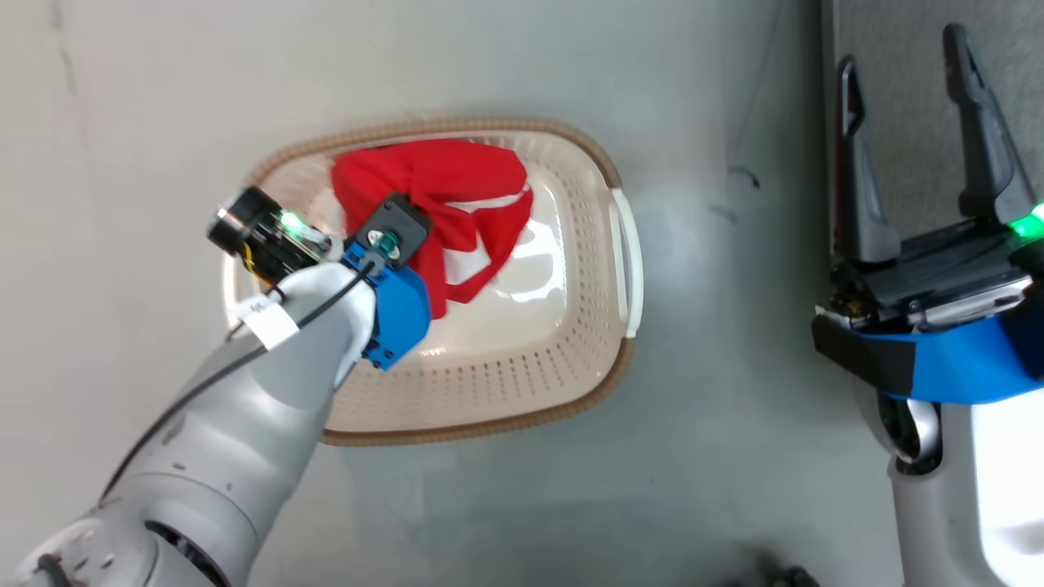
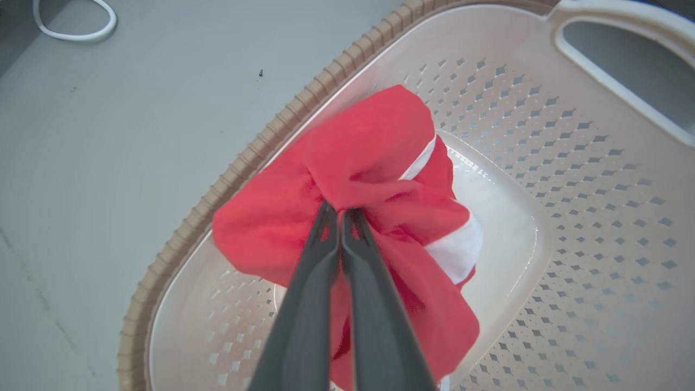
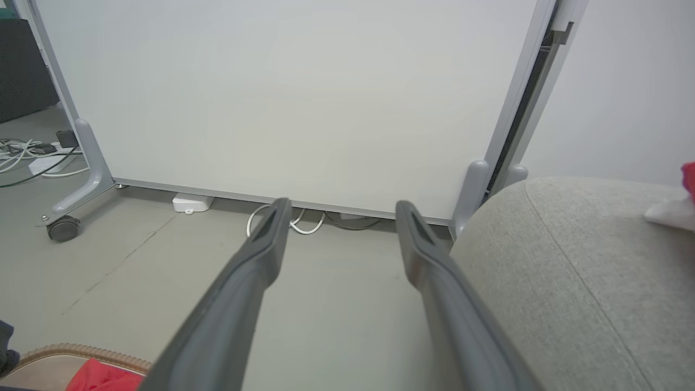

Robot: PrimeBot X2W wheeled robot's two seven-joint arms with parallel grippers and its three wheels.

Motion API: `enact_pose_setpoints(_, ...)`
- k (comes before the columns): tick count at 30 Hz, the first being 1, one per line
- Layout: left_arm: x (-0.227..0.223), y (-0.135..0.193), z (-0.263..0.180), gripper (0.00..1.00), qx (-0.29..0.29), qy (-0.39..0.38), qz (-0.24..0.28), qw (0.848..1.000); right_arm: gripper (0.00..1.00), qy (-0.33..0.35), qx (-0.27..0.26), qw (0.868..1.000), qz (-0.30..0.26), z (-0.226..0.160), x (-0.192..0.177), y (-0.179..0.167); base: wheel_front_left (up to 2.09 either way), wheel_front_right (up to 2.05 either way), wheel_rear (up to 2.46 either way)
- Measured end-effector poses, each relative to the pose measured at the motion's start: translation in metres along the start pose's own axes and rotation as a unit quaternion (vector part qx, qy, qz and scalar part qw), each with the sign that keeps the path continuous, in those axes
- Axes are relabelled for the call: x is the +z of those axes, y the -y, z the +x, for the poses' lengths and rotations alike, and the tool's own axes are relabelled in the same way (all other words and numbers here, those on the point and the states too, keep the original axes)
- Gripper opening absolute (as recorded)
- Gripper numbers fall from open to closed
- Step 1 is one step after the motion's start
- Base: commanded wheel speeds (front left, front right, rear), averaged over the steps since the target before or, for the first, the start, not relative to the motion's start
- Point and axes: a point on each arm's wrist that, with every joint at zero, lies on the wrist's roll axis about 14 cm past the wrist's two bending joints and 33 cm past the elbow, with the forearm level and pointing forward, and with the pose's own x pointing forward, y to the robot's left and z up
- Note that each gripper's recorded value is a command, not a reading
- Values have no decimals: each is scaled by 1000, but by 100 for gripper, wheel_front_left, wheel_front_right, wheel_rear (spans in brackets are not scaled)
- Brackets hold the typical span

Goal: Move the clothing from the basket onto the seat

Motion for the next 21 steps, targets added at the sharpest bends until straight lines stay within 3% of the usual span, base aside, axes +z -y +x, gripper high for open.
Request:
enact_pose_setpoints(11, 71, -7, -62, 0, 54, 112, -32, 992, 100, 39, 3, 999, 7, -17, 58, -6, 0, 0, 0)
enact_pose_setpoints(21, 134, -15, -135, 0, 112, 226, -39, 967, 100, 71, 0, 997, 10, -45, 105, -9, 0, 0, 0)
